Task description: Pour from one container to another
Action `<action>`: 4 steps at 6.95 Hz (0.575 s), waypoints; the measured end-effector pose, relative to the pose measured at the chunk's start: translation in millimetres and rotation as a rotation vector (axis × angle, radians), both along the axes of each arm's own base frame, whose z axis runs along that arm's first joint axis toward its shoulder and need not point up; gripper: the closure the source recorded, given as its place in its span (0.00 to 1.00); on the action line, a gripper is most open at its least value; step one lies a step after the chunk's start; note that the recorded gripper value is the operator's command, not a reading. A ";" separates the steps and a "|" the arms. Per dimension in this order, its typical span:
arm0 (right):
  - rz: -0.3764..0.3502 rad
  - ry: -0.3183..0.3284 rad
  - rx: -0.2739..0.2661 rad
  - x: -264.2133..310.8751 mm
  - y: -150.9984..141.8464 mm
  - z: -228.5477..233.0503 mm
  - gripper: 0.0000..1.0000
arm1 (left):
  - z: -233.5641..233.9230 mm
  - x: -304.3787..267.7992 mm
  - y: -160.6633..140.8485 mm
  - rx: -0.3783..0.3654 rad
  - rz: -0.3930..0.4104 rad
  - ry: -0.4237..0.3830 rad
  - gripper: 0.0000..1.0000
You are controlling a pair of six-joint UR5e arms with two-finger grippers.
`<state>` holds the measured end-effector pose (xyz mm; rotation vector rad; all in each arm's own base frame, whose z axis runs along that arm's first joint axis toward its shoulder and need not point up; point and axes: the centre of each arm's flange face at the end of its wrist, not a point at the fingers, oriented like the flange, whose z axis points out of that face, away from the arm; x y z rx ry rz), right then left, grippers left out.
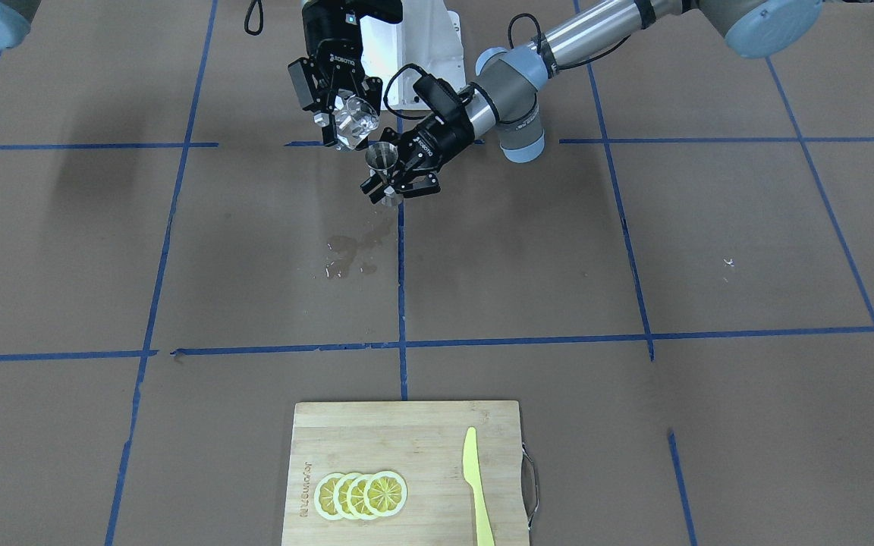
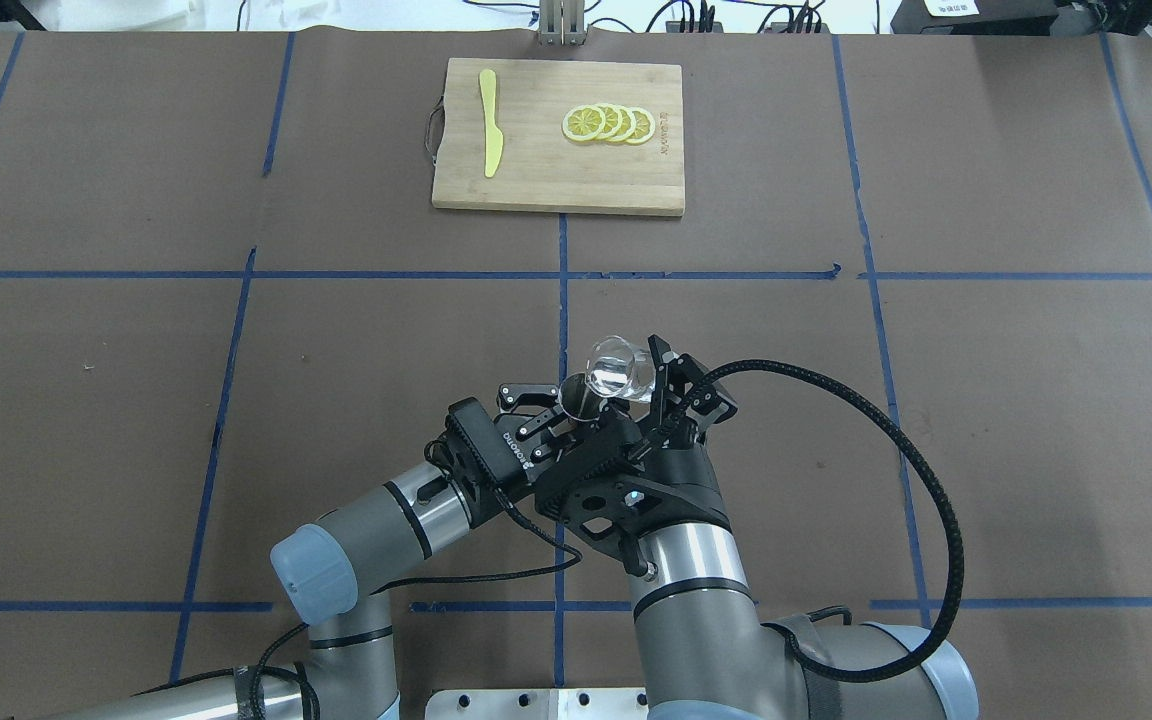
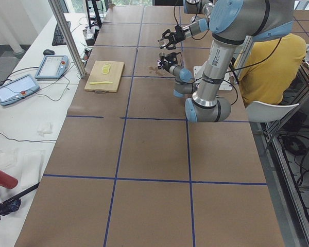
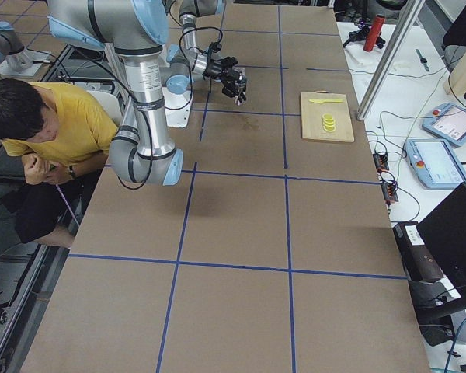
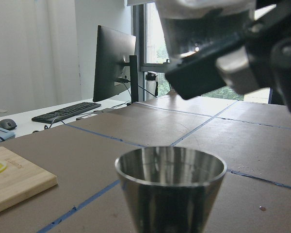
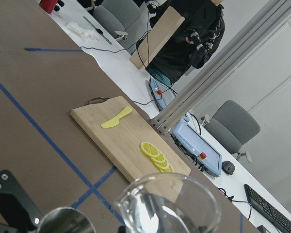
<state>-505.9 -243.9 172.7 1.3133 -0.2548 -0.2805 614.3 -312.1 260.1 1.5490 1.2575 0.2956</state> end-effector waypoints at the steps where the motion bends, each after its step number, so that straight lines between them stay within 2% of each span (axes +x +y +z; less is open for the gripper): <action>1: -0.003 0.021 0.005 -0.3 0.2 0.5 1.00 | -0.3 0.1 0.3 0.000 0.001 0.001 1.00; 4: -0.007 0.072 0.013 -1.0 -0.2 2.5 1.00 | -0.6 0.1 0.2 0.000 0.000 0.001 1.00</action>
